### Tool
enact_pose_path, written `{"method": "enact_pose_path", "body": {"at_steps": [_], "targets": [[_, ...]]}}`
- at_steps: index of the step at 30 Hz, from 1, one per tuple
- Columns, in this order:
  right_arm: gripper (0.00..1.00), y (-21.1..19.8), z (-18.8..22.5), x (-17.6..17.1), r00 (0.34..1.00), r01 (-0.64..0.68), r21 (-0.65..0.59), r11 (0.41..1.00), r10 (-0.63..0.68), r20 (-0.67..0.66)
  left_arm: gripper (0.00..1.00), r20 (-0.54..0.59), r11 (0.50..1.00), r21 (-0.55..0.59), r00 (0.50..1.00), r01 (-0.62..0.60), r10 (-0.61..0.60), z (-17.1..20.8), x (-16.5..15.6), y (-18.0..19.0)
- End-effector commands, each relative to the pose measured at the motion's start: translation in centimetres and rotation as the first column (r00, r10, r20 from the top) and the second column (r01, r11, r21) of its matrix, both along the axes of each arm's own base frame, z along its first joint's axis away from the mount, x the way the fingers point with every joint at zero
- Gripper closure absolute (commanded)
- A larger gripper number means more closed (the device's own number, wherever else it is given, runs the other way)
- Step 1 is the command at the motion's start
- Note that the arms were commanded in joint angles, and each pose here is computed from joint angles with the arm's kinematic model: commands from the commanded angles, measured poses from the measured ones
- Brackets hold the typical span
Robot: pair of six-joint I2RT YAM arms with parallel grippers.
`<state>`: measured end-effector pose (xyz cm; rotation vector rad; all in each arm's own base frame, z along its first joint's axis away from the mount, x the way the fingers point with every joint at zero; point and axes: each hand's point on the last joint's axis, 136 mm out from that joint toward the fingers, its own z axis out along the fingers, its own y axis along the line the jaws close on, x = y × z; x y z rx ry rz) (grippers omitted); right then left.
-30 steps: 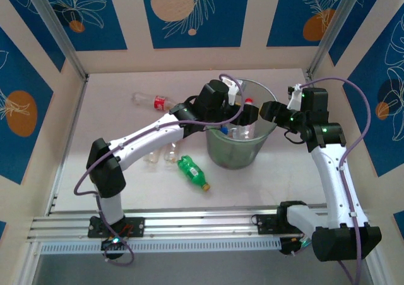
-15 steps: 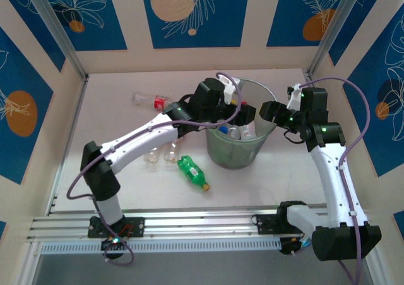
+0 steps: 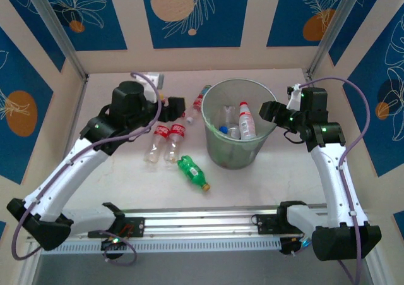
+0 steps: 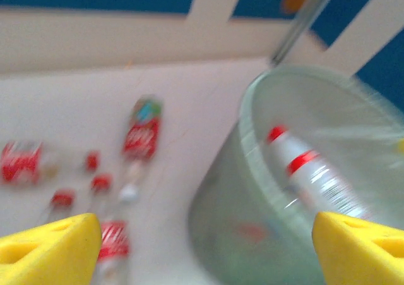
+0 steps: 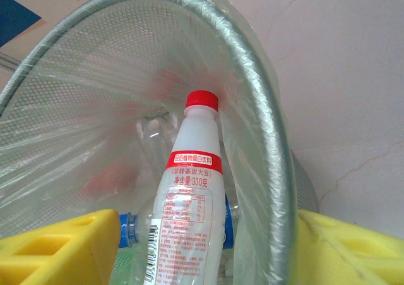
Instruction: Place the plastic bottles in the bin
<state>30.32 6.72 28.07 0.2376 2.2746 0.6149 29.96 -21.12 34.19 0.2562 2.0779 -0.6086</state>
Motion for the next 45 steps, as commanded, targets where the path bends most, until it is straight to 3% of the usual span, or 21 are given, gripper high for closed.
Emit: {"method": "enact_pose_path", "body": {"at_steps": [1, 6, 21, 34, 40, 45], "targets": [[0.29, 0.1, 0.4, -0.3, 1.000, -0.008, -0.007, 1.000, 0.008, 0.002, 0.14, -0.207, 0.991, 0.124, 0.975, -0.059, 0.084, -7.4, -1.6, 3.4], [0.32, -0.5, 1.2, -0.6, 1.000, 0.011, -0.038, 0.999, -0.011, 0.015, 0.14, -0.307, 0.985, 0.141, 0.941, -0.101, 0.141, -12.1, -2.0, 5.2], [0.36, -1.6, 1.6, -0.7, 0.999, 0.038, -0.091, 0.995, -0.036, 0.018, 0.14, -0.401, 0.932, 0.331, 0.872, -0.150, 0.283, -21.2, 0.9, 8.9], [0.49, -1.2, 0.8, -0.6, 1.000, 0.019, -0.077, 0.997, -0.019, -0.002, 0.20, -0.494, 0.920, 0.376, 0.816, -0.112, 0.301, -27.6, 1.9, 9.0], [0.58, -1.2, 0.7, -0.6, 1.000, 0.019, -0.078, 0.997, -0.019, -0.003, 0.29, -0.497, 0.907, 0.405, 0.805, -0.113, 0.323, -28.7, 1.8, 9.4], [0.65, -1.2, 0.6, -0.6, 1.000, 0.018, -0.075, 0.997, -0.018, -0.006, 0.43, -0.497, 0.892, 0.436, 0.794, -0.122, 0.352, -29.1, 1.8, 10.0]]}}
